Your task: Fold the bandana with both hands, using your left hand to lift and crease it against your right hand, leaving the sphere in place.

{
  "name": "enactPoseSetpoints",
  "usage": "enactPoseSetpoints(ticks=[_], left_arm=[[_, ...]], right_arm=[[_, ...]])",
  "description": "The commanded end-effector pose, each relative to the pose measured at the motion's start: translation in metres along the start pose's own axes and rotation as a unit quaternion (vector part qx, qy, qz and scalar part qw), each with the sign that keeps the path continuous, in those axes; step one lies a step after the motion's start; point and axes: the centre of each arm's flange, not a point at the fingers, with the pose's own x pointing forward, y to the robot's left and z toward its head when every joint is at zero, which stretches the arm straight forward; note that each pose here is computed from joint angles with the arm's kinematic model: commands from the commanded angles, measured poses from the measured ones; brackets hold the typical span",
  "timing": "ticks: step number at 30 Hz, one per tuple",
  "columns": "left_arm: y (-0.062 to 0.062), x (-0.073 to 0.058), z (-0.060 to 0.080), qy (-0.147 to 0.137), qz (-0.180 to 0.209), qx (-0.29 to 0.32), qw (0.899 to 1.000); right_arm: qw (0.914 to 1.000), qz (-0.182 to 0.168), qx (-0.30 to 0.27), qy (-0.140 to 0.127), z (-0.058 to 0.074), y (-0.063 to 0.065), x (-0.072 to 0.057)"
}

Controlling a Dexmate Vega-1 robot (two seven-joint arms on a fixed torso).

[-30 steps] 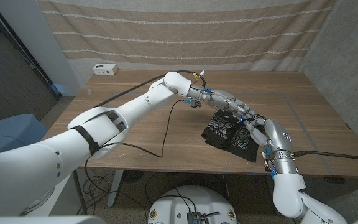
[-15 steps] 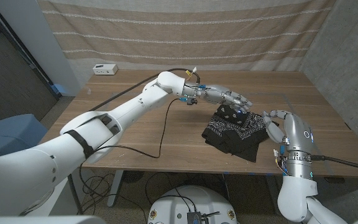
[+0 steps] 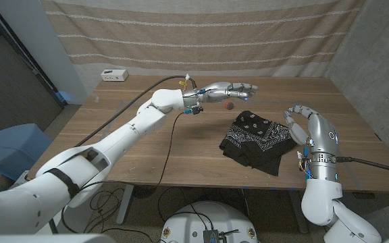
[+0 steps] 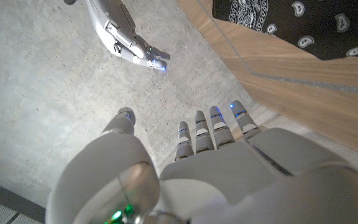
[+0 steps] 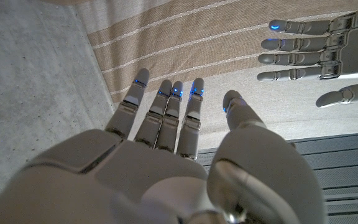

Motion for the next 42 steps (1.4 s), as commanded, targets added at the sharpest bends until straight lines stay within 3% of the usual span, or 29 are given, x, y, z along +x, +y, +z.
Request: enactPoseSetpoints(ticks=[1,9,16,35,39,42], left_arm=[[0.014,-0.069,-0.002,0.004,0.161,0.014,0.987],[0.017,-0.102,-0.007,0.006,0.224,0.006,0.975],[0.017,-0.124,-0.013,0.006,0.261,-0.005,0.965],[0.016,-0.172,-0.026,-0.009,0.337,-0.058,0.94],[0.015,-0.181,-0.031,-0.01,0.341,-0.07,0.937],[0.012,-0.189,-0.034,-0.008,0.361,-0.08,0.929]], right_arm=[[0.9927,0.015,0.118,-0.019,-0.003,0.016,0.041],[0.9798,0.015,0.198,-0.025,-0.005,0.024,0.061],[0.9624,0.011,0.271,-0.022,-0.012,0.029,0.075],[0.914,-0.027,0.405,-0.009,-0.022,0.024,0.089],[0.9176,-0.034,0.396,-0.011,-0.018,0.018,0.092],[0.9138,-0.037,0.404,-0.015,-0.011,0.017,0.096]])
